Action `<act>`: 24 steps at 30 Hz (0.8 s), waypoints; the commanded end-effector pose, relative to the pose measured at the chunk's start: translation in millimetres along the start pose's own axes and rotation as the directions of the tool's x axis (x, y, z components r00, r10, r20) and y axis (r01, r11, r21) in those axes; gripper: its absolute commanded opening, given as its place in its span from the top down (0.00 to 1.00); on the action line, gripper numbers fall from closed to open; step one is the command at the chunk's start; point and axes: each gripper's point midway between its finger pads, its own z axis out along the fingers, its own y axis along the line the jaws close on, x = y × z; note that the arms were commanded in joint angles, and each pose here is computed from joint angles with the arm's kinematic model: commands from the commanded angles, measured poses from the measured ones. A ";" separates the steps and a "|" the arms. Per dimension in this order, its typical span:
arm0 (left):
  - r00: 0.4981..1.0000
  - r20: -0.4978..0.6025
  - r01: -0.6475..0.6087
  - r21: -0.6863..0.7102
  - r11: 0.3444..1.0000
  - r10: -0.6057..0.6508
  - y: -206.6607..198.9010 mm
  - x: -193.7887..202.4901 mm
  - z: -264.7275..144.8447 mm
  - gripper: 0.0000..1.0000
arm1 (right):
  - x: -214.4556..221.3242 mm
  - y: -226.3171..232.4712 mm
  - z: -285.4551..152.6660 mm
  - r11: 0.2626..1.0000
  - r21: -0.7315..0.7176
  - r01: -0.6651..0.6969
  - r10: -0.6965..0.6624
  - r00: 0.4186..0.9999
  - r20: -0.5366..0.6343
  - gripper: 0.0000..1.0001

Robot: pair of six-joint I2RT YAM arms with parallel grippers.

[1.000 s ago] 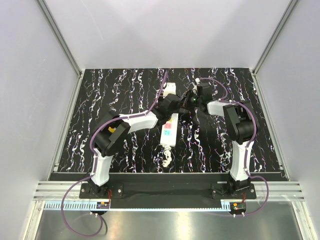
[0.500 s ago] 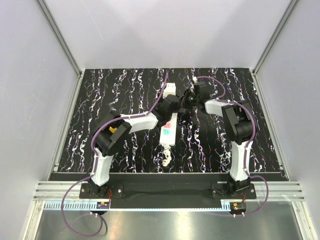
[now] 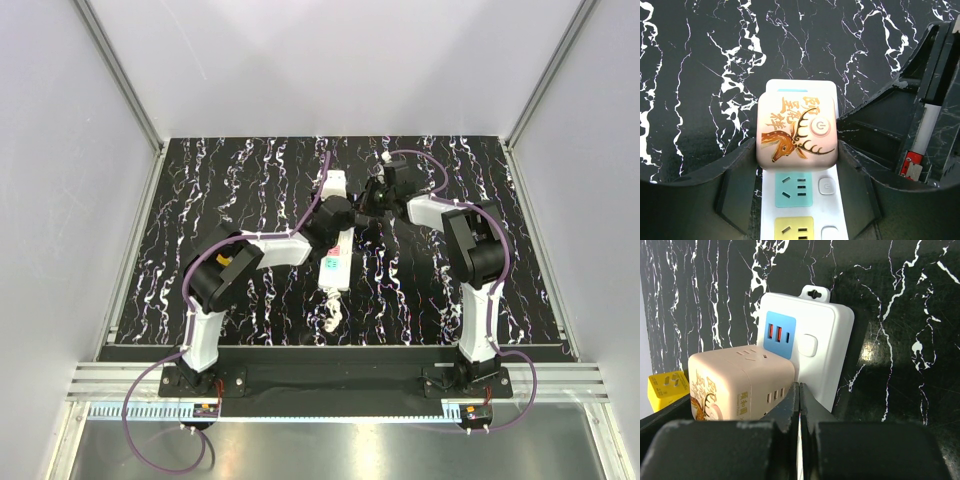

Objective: Pull the plug off the socket

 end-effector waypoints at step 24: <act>0.983 0.047 0.167 0.161 0.973 -0.176 -68.2 -122.2 -21.6 1.00 | 65.1 -42.5 19.5 0.977 0.198 0.080 -0.043 0.982 -0.185 1.00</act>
